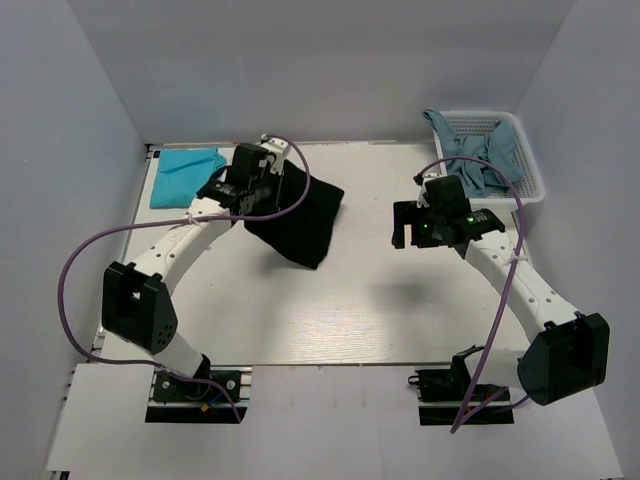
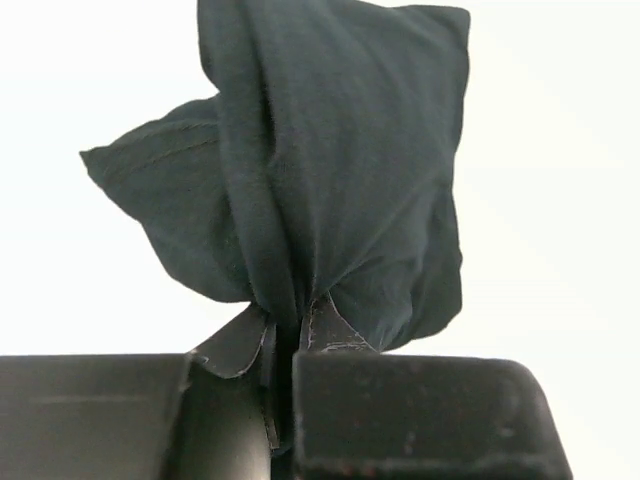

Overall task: Fold and stack the t-shirts
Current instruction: Put the neatly folded tshirt into the corner of the board with the left arm

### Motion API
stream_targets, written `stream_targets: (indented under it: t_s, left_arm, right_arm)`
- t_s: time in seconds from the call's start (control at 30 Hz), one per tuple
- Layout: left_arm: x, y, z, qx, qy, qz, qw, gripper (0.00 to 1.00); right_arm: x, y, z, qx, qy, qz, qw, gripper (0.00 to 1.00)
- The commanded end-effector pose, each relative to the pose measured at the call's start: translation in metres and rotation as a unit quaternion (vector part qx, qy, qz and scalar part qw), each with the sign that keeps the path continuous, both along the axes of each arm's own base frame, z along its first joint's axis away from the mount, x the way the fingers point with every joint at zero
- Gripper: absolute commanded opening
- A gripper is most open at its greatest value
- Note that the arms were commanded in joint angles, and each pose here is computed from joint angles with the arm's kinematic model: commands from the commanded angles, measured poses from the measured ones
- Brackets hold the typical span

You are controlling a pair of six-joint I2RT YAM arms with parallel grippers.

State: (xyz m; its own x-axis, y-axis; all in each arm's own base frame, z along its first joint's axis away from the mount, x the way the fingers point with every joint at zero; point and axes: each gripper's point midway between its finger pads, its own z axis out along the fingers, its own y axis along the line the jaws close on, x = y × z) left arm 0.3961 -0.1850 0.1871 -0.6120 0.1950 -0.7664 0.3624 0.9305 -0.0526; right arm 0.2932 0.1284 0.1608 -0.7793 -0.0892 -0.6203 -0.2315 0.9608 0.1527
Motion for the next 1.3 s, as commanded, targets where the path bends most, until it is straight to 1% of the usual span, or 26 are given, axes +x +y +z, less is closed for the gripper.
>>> stream_targets:
  t_s: [0.0,0.07,0.1,0.13,0.2,0.23,0.3,0.33,0.37,0.4,0.43,0.5,0.53,0.57,0.6,0.63,0.67,0.73,0.77,0.87,0.97,1.0,1.07,1.2,1.27]
  left_arm:
    - [0.022,0.032,0.05,0.075,-0.078,-0.026,0.994,0.0]
    - [0.035,0.04,0.069,0.088,-0.104,-0.028,0.99,0.0]
    - [0.044,0.049,0.067,0.102,-0.103,-0.032,0.989,0.0]
    - [0.054,0.054,0.085,0.105,-0.121,-0.028,0.987,0.0]
    - [0.064,0.07,0.089,0.118,-0.118,-0.023,0.986,0.0]
    - [0.073,0.075,0.103,0.125,-0.136,-0.028,0.982,0.0]
    - [0.087,0.087,0.1,0.139,-0.136,-0.027,0.981,0.0]
    - [0.095,0.098,0.11,0.147,-0.149,-0.026,0.978,0.0]
    - [0.102,0.105,0.102,0.154,-0.14,-0.024,0.978,0.0]
    - [0.106,0.11,0.1,0.157,-0.133,-0.024,0.978,0.0]
    - [0.116,0.126,0.113,0.157,-0.146,-0.005,0.977,0.0]
    - [0.124,0.135,0.109,0.158,-0.139,-0.012,0.977,0.0]
    - [0.131,0.144,0.106,0.16,-0.138,-0.003,0.978,0.0]
    - [0.135,0.158,0.113,0.157,-0.147,0.009,0.977,0.0]
    - [0.141,0.163,0.114,0.151,-0.156,0.009,0.976,0.0]
    - [0.144,0.172,0.124,0.152,-0.169,0.02,0.974,0.0]
    - [0.152,0.186,0.116,0.151,-0.164,0.029,0.974,0.0]
    - [0.162,0.196,0.122,0.143,-0.183,0.032,0.972,0.0]
    - [0.165,0.21,0.12,0.142,-0.184,0.04,0.972,0.0]
    - [0.18,0.22,0.118,0.111,-0.2,0.029,0.973,0.0]
    - [0.192,0.234,0.106,0.1,-0.198,0.035,0.974,0.0]
    - [0.193,0.248,0.102,0.097,-0.194,0.048,0.975,0.0]
    - [0.198,0.254,0.087,0.087,-0.186,0.041,0.978,0.0]
    - [0.206,0.282,0.065,0.079,-0.173,0.069,0.979,0.0]
    - [0.209,0.3,0.056,0.074,-0.168,0.083,0.979,0.0]
  right_arm:
    - [0.008,-0.012,0.008,-0.024,-0.021,-0.024,0.999,0.9]
    - [0.009,-0.012,0.008,-0.025,-0.02,-0.027,0.999,0.9]
    - [0.01,-0.012,0.009,-0.023,-0.02,-0.028,0.999,0.9]
    - [0.01,-0.011,0.009,-0.022,-0.021,-0.028,0.999,0.9]
    - [0.012,-0.011,0.011,-0.021,-0.02,-0.033,0.999,0.9]
    - [0.013,-0.011,0.008,-0.024,-0.016,-0.032,0.999,0.9]
    - [0.016,-0.009,0.007,-0.02,-0.013,-0.034,0.999,0.9]
    - [0.017,-0.008,0.002,-0.021,-0.003,-0.037,0.999,0.9]
    - [0.015,-0.008,0.0,-0.02,0.008,-0.039,0.999,0.9]
    - [0.013,-0.007,-0.002,-0.02,0.017,-0.038,0.999,0.9]
    - [0.015,-0.005,-0.004,-0.021,0.022,-0.038,0.999,0.9]
    - [0.014,-0.004,-0.009,-0.022,0.034,-0.036,0.999,0.9]
    - [0.016,-0.003,-0.007,-0.019,0.033,-0.038,0.999,0.9]
    - [0.016,-0.003,-0.01,-0.022,0.039,-0.038,0.998,0.9]
    - [0.015,-0.002,-0.008,-0.023,0.041,-0.036,0.998,0.9]
    - [0.015,-0.002,-0.008,-0.022,0.042,-0.036,0.998,0.9]
    - [0.016,-0.002,-0.007,-0.023,0.042,-0.036,0.998,0.9]
    - [0.018,0.0,-0.006,-0.02,0.045,-0.034,0.998,0.9]
    - [0.02,0.002,-0.004,-0.02,0.046,-0.032,0.998,0.9]
    - [0.023,0.006,-0.006,-0.016,0.054,-0.025,0.998,0.9]
    - [0.026,0.011,-0.009,-0.008,0.063,-0.017,0.998,0.9]
    - [0.027,0.014,-0.012,-0.009,0.068,-0.015,0.998,0.9]
    - [0.03,0.017,-0.01,-0.006,0.069,-0.012,0.998,0.9]
    - [0.038,0.019,-0.014,-0.011,0.08,-0.01,0.997,0.9]
    - [0.041,0.027,-0.014,0.003,0.089,-0.003,0.996,0.9]
